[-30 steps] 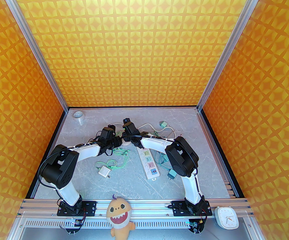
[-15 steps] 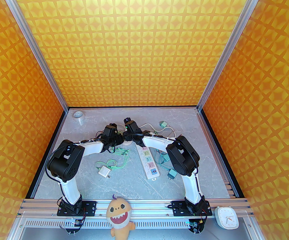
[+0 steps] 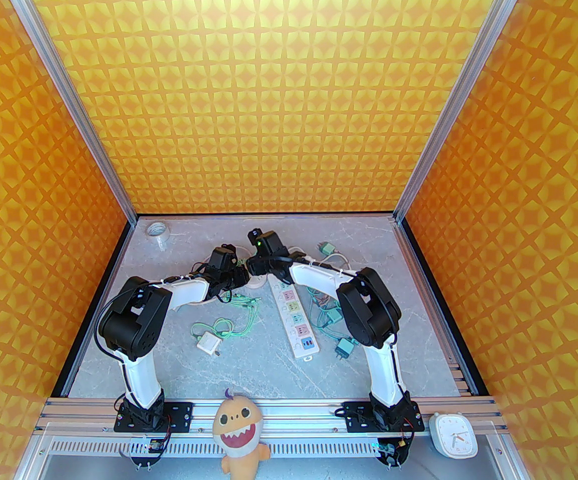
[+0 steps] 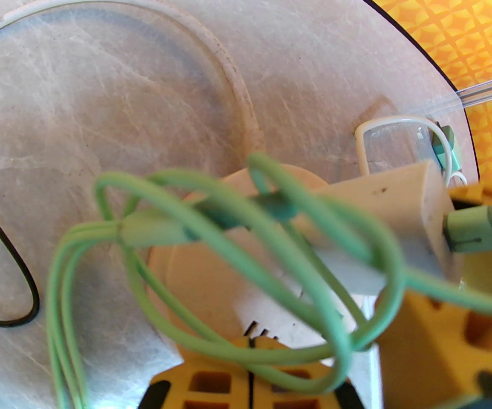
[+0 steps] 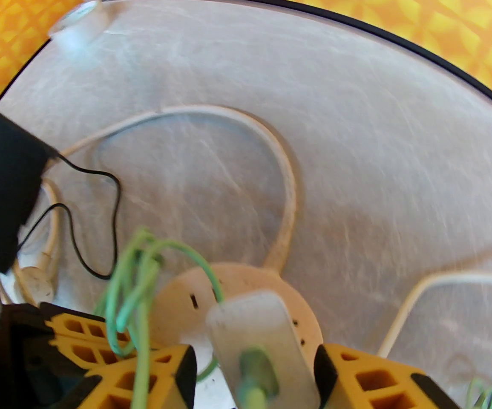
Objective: Pull the plug off the socket
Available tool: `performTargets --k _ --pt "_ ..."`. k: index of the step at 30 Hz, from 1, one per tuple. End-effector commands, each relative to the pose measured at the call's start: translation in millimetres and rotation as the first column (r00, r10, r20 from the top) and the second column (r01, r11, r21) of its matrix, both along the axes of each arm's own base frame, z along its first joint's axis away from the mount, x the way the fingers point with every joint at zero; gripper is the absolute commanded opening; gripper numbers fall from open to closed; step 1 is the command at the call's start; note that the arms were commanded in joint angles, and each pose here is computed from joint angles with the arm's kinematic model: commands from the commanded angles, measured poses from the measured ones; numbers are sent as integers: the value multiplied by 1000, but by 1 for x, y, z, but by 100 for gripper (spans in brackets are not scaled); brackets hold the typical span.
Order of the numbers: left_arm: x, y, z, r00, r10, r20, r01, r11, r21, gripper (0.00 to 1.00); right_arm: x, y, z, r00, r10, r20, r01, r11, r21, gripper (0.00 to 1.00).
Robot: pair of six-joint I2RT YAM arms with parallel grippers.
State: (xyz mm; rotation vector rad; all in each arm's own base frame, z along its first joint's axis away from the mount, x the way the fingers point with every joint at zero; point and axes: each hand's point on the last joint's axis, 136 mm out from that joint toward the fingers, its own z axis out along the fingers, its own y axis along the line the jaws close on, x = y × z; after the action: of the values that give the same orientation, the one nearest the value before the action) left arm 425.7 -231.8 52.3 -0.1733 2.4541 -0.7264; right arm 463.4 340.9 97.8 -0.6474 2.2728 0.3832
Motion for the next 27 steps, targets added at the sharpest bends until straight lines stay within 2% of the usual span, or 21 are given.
performTargets --k 1,4,18,25,27 --pt "-15 13 -29 994 -1 -106 9 997 82 5 -5 8 -13 992 120 -41 -122 991 -54 50" --pt "-14 13 -28 994 -2 -107 11 997 82 5 1 0 -19 994 107 -37 -111 988 -109 49" --pt "-12 13 -21 995 -18 -102 28 995 97 5 2 -9 -44 989 122 -79 -133 979 -152 44" --pt "-14 14 -21 993 -38 -110 51 992 118 5 3 -1 -41 987 138 -86 -148 982 -114 23" --pt "-16 15 -19 993 -46 -110 60 990 126 5 1 -1 -39 988 122 -97 -132 987 -97 20"
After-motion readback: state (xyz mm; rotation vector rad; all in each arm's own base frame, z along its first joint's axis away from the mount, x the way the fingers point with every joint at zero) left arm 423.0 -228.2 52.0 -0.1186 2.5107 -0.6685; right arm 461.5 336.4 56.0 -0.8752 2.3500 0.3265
